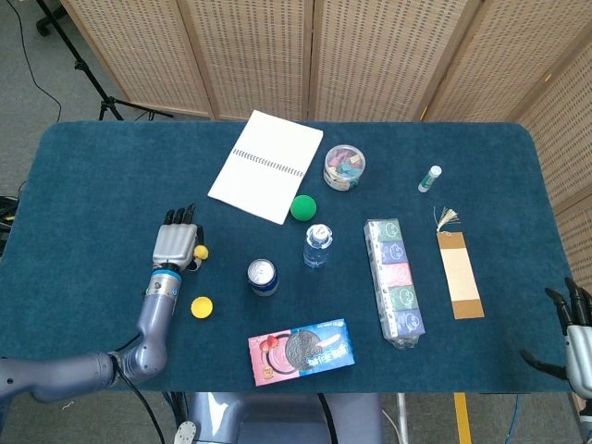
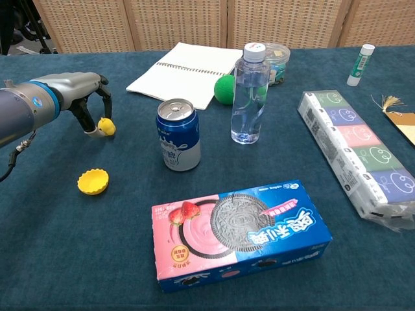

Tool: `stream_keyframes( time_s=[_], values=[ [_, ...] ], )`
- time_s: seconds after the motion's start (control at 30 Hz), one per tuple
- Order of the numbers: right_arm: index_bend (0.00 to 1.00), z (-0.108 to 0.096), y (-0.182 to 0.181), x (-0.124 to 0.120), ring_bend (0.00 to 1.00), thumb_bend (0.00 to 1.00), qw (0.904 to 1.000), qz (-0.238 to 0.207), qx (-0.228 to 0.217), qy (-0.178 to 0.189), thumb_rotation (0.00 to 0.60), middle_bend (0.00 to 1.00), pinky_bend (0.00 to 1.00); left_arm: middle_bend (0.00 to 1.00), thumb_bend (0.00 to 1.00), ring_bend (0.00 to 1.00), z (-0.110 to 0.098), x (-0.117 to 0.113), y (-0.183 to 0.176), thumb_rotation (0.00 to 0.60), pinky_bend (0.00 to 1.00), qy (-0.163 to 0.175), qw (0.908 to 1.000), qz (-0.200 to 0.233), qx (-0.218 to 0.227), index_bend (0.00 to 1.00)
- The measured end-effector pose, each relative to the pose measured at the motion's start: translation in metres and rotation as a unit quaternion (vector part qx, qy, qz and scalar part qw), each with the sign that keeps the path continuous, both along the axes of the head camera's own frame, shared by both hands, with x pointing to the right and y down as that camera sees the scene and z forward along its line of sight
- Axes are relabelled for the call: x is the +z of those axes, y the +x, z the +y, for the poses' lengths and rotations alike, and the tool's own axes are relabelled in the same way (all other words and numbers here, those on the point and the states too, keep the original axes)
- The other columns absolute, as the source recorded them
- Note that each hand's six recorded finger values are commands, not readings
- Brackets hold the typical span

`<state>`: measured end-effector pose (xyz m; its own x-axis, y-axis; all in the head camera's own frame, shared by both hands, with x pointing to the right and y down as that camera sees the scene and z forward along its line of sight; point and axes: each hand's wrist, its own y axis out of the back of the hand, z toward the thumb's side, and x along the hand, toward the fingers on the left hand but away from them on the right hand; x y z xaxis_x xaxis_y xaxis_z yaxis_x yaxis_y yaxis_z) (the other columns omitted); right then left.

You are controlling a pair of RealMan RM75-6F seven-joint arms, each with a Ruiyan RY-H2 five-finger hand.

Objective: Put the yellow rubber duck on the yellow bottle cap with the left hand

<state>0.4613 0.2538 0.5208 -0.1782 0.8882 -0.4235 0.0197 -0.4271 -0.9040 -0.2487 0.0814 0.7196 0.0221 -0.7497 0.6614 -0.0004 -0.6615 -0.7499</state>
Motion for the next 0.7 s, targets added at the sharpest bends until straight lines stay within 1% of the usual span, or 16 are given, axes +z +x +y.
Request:
stream_keyframes(
  time_s=[0.13,0.27,0.6,0.7],
  values=[
    [0.12,0.000,0.000,0.001,0.00,0.00,1.0000,0.001,0.000,-0.002,0.600,0.00,0.00,0.00,0.26,0.00,-0.003,-0.008,0.000,0.600,0.00,0.005,1.0000,0.004,0.001,0.55],
    [0.12,0.001,-0.001,0.001,0.00,0.00,1.0000,0.003,-0.001,-0.004,0.600,0.00,0.00,0.00,0.26,0.00,0.000,-0.017,0.003,0.600,0.00,0.005,0.9999,0.014,0.009,0.55],
    [0.12,0.003,-0.005,-0.001,0.00,0.00,1.0000,0.005,-0.007,-0.002,0.600,0.00,0.00,0.00,0.26,0.00,0.025,-0.035,0.017,0.600,0.00,-0.024,0.9973,0.042,0.055,0.55],
    [0.12,0.004,-0.005,-0.001,0.00,0.00,0.9999,0.005,-0.008,-0.003,0.600,0.00,0.00,0.00,0.26,0.00,0.031,-0.041,0.019,0.600,0.00,-0.032,0.9962,0.043,0.068,0.55]
  ],
)
